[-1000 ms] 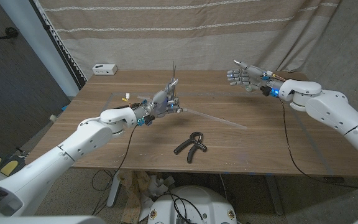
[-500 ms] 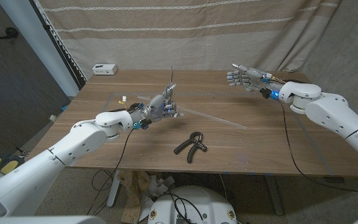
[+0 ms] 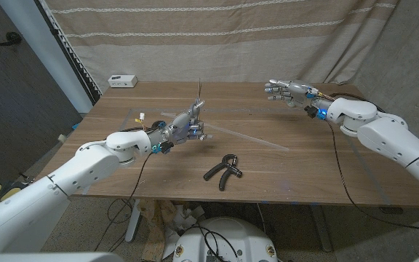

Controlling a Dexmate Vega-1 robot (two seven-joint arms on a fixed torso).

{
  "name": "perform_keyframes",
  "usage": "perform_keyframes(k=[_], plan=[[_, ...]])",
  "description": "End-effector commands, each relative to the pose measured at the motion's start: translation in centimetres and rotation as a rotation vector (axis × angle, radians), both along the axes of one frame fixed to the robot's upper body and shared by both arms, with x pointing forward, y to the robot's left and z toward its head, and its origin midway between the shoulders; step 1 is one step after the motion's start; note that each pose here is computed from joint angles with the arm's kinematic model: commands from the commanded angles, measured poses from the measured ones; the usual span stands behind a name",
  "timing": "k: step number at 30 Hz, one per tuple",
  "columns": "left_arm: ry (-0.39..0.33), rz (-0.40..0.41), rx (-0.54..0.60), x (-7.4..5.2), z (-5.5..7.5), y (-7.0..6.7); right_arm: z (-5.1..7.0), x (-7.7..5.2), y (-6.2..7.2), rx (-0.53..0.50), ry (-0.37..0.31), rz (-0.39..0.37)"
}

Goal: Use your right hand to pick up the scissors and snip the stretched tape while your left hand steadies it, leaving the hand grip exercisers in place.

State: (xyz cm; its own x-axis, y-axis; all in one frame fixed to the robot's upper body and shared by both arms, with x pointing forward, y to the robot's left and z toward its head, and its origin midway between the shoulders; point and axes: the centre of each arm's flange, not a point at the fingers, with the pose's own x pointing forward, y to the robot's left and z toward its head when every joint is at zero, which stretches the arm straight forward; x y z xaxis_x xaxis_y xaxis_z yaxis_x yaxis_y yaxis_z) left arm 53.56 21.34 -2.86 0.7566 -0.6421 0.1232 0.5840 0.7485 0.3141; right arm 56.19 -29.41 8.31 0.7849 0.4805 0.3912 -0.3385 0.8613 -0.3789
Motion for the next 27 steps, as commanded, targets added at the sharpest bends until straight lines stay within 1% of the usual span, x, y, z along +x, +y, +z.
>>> perform_keyframes(k=[1,5,7,9,11,13,14,20,23,27], plan=[[0.000,0.013,0.025,-0.7,-0.3,0.5,-1.4,-0.8,0.6,-0.136,-0.058,-0.060],[0.016,-0.005,0.027,-0.8,-0.7,0.5,-1.3,-1.2,0.8,-0.204,-0.083,-0.122],[0.019,0.003,0.023,-0.9,-1.0,0.5,-1.1,-1.6,0.9,-0.260,-0.079,-0.196],[0.031,0.005,0.028,-0.9,-1.2,0.6,-1.1,-2.0,1.1,-0.317,-0.105,-0.275],[0.046,0.002,0.033,-0.9,-1.5,0.7,-1.1,-2.3,1.2,-0.373,-0.117,-0.322],[0.049,0.007,0.023,-1.0,-1.7,0.8,-1.2,-2.6,1.2,-0.402,-0.136,-0.377],[0.049,0.008,0.029,-1.0,-1.7,0.8,-1.2,-2.7,1.3,-0.413,-0.139,-0.391],[0.047,0.025,0.052,-0.9,-1.6,1.1,-1.7,-2.7,1.5,-0.433,-0.147,-0.402],[0.036,0.046,0.056,-1.0,-1.6,1.4,-1.9,-2.6,1.7,-0.457,-0.164,-0.406],[0.032,0.059,0.071,-1.0,-1.8,1.5,-2.2,-2.6,2.0,-0.470,-0.174,-0.395]])
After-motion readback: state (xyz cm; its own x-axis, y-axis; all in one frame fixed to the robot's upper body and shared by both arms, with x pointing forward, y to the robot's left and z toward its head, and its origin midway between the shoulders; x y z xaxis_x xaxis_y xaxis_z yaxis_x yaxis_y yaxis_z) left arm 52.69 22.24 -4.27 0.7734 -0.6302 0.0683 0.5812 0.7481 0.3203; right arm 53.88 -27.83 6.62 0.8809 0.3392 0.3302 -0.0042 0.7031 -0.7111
